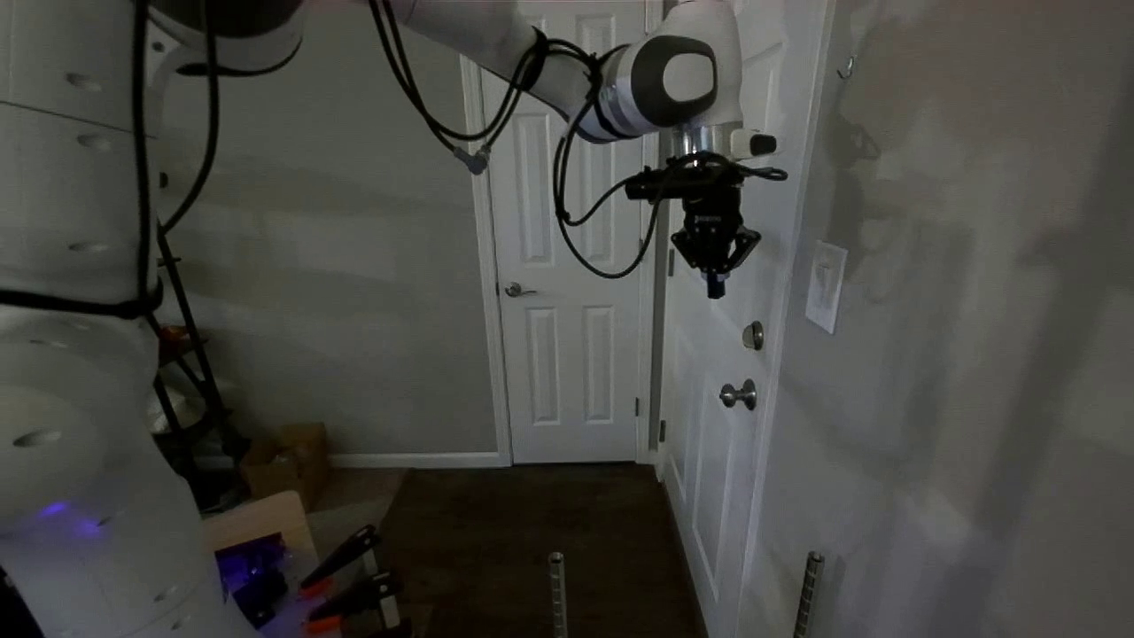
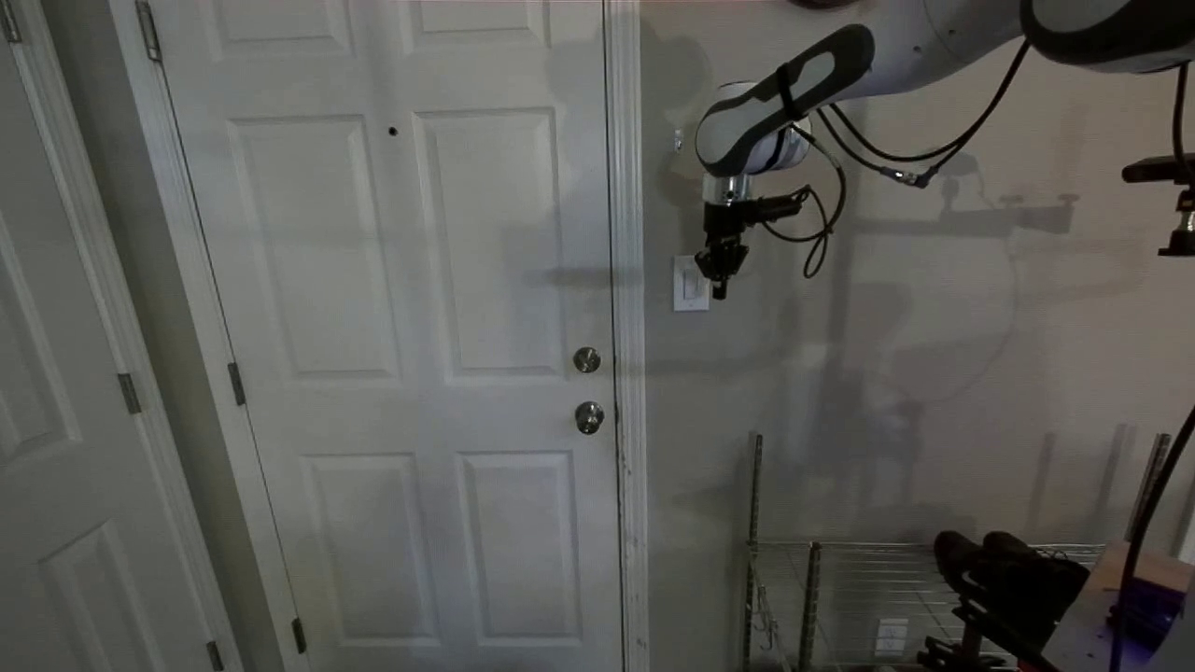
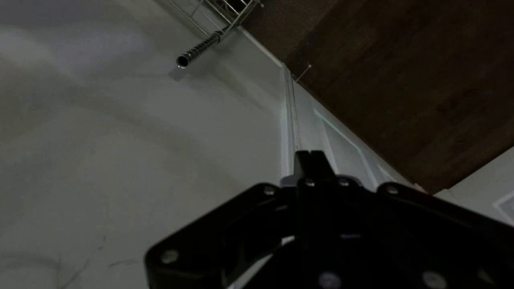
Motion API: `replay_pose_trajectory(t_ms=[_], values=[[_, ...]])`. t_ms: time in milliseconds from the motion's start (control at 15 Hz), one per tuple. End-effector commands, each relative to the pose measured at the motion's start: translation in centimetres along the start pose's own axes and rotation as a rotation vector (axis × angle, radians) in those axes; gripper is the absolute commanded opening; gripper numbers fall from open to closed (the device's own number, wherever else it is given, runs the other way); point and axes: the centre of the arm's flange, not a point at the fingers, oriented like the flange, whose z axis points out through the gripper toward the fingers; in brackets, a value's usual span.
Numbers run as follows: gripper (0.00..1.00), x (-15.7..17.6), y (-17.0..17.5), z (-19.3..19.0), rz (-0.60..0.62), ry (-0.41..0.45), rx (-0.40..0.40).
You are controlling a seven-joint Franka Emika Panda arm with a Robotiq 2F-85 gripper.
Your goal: Turn on the light switch on the wall
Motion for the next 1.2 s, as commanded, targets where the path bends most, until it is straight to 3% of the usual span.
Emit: replay_pose_trajectory(t_ms=[0,467,1133], values=[[0.03,1.8,-0.9,1.0,0.101,0.02,-0.12],[0.03,3.7,-2.0,2.4,0.2,0.037,-0.269],[0.03,5.1,-2.2,3.4,0.29,0.179,-0.432]])
